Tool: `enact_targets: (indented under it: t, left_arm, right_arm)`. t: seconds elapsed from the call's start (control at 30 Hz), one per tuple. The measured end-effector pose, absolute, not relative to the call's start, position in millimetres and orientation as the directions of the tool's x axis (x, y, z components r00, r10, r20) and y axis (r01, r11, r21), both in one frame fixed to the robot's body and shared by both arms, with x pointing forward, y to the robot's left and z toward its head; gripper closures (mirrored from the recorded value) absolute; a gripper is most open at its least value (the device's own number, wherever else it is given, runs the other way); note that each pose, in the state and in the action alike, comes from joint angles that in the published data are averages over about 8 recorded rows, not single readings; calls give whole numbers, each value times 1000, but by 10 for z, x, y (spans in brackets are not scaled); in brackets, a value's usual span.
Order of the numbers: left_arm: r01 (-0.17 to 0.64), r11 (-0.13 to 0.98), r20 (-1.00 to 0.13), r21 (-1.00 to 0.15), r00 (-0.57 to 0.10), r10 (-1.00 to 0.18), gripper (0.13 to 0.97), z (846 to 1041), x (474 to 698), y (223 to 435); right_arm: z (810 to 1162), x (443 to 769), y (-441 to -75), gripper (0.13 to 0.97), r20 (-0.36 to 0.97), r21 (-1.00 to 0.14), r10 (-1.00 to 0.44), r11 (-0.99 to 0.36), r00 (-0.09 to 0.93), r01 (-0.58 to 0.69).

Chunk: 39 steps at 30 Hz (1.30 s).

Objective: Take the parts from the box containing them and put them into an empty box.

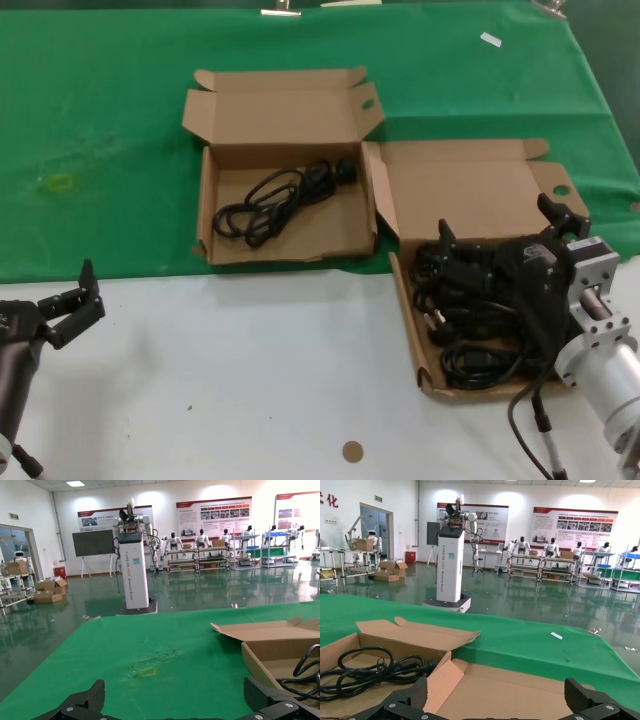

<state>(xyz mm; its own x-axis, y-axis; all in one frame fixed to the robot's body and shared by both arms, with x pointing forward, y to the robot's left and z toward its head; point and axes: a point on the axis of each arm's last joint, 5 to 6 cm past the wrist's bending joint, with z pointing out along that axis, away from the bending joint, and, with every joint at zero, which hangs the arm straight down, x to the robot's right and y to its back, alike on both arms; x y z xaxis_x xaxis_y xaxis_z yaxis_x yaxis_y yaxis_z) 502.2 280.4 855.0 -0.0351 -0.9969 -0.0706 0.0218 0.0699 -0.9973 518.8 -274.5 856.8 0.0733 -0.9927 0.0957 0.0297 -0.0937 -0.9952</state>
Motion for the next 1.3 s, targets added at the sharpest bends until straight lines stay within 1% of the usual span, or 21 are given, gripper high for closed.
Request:
enact_targets:
  t: [1.3]
  left_arm:
    - [22, 70, -71, -997, -35, -997, 132, 8550, 5022, 2804]
  right_arm:
    - [8568, 5188, -2745, 130, 96, -995, -993, -94, 73, 30]
